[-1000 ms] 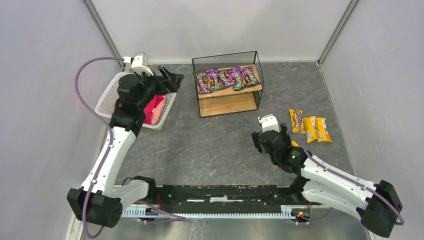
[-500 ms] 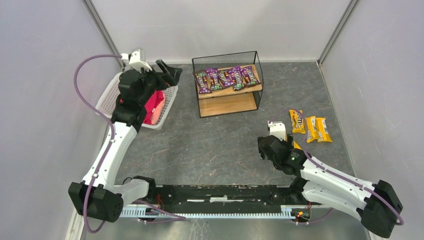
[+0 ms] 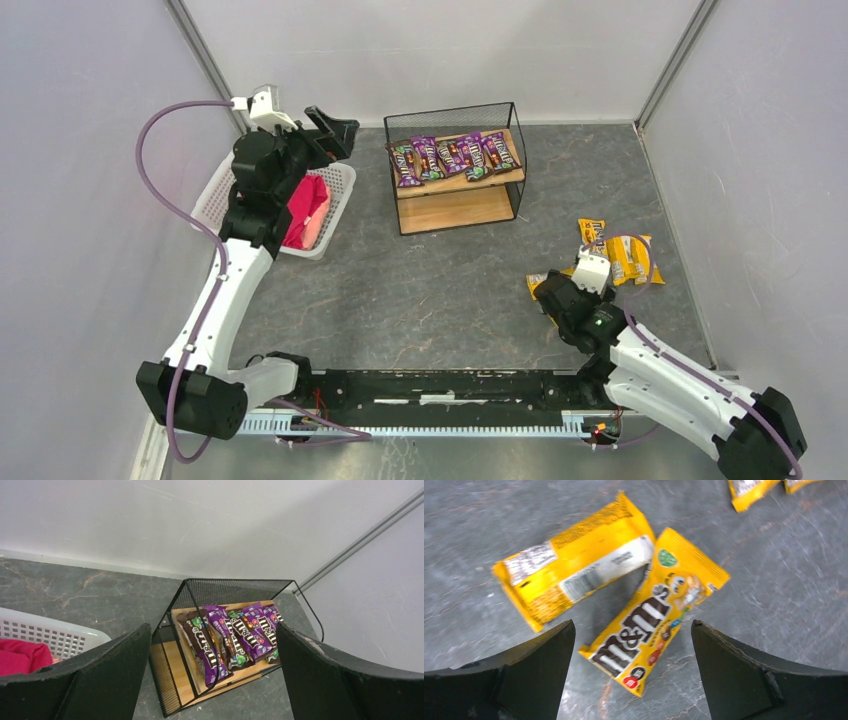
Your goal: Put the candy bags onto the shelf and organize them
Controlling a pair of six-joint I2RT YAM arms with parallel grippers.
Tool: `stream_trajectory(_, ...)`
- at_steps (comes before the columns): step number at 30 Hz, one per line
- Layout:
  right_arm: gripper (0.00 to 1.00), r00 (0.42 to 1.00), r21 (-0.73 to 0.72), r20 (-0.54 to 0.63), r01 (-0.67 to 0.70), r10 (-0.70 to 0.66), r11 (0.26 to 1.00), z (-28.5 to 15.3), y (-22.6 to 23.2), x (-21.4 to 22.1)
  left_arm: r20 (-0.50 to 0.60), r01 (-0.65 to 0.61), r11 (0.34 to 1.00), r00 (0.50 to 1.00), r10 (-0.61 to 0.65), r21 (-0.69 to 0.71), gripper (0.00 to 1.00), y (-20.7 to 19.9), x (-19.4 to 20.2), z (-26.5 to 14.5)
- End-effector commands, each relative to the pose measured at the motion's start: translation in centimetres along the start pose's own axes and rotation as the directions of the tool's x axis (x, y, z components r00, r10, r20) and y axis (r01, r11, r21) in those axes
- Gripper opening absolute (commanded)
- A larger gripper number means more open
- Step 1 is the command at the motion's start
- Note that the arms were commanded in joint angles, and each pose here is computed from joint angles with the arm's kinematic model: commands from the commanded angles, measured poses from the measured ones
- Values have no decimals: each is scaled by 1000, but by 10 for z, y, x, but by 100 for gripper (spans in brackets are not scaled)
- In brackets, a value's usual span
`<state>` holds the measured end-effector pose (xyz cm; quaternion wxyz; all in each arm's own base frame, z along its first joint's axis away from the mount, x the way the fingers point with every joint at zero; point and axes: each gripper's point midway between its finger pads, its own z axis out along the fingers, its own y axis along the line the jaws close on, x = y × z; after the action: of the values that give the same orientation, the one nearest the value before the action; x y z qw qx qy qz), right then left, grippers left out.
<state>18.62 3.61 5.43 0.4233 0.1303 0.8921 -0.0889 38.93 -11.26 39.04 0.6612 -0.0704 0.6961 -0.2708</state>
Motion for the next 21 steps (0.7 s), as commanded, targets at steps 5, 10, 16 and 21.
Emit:
stream_trajectory(5,88,986,59,-97,-133,138,989,17,-14,29,76,-86,994,994,81,64,100,-19,-25,-19)
stream_trajectory(10,78,985,-34,-150,-90,84,995,19,4,38,84,-89,994,993,84,63,100,-19,-27,-22)
stream_trajectory(16,59,976,-225,-211,-4,-45,974,13,38,44,89,-89,994,993,82,69,100,-21,-29,-25)
stream_trajectory(21,57,976,-414,-168,54,-135,909,-3,73,44,93,-89,994,992,84,60,100,-19,-29,-25)
